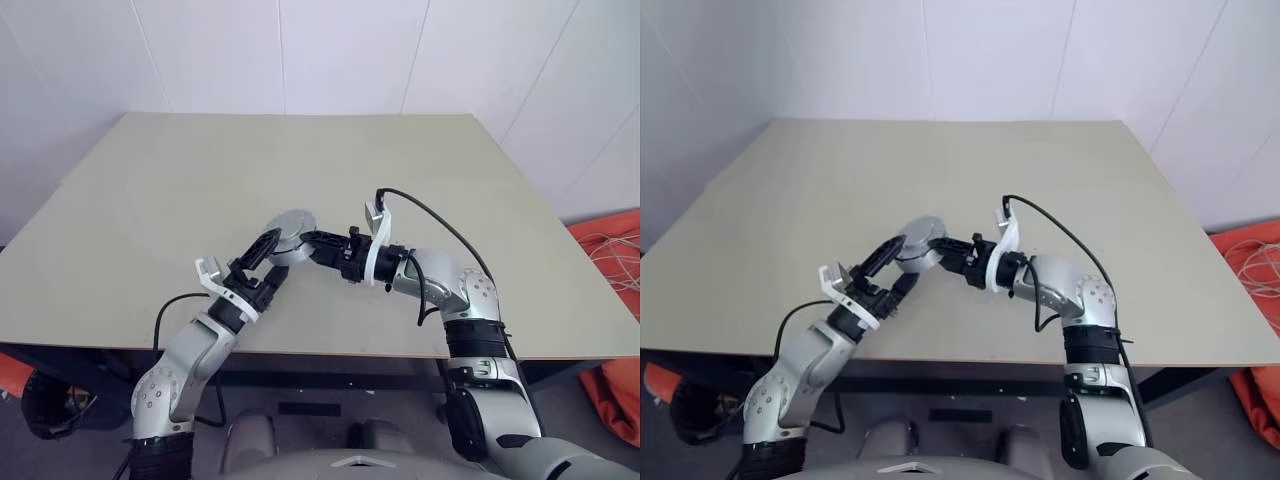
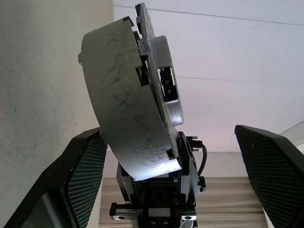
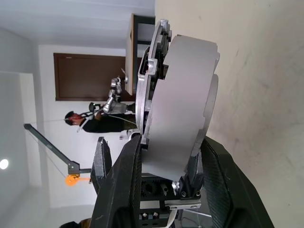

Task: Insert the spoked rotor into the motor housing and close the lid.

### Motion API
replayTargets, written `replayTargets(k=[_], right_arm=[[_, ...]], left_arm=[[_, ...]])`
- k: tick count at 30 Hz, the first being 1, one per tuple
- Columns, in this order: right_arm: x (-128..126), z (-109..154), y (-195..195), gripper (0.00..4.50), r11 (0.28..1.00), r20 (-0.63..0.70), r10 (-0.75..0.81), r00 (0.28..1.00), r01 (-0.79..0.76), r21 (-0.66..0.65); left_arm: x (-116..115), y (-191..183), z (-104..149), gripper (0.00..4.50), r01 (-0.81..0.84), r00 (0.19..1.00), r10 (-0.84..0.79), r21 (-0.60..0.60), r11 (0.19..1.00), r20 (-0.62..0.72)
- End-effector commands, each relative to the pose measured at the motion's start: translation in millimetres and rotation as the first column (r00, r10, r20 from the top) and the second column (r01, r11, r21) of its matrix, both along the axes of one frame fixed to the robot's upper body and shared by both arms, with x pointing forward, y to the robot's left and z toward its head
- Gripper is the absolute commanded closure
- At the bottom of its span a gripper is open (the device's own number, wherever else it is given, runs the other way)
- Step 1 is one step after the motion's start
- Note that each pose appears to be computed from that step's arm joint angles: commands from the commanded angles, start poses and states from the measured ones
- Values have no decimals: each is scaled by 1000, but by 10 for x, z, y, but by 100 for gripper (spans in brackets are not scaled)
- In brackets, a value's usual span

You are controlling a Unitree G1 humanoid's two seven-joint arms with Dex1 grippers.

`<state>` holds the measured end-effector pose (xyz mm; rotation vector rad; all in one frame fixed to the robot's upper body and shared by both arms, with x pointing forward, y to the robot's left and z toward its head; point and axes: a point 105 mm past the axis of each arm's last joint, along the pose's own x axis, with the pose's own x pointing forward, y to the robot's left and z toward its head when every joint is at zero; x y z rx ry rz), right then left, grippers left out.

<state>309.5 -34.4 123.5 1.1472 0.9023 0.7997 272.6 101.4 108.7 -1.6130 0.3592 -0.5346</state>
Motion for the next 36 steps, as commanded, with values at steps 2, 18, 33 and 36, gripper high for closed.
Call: replayTargets(k=[2,18,33,36], right_arm=[[21,260,19,251,997,75,3,997,-9,76],[172,-8,-85,251,998,33,-64,997,63,23],[259,-434,-127,251,993,21,-52,998,54,-109],[253,-525,-211,251,986,11,-54,999,55,-156]], left_arm=[[-98,-1,93,1,37,998,-39,42,998,43],[-421,77,306,1,62,965,-108,192,979,238],[-284,274,346,1,-113,949,44,208,971,313],[-267,290,340,1,-126,947,56,208,970,315]])
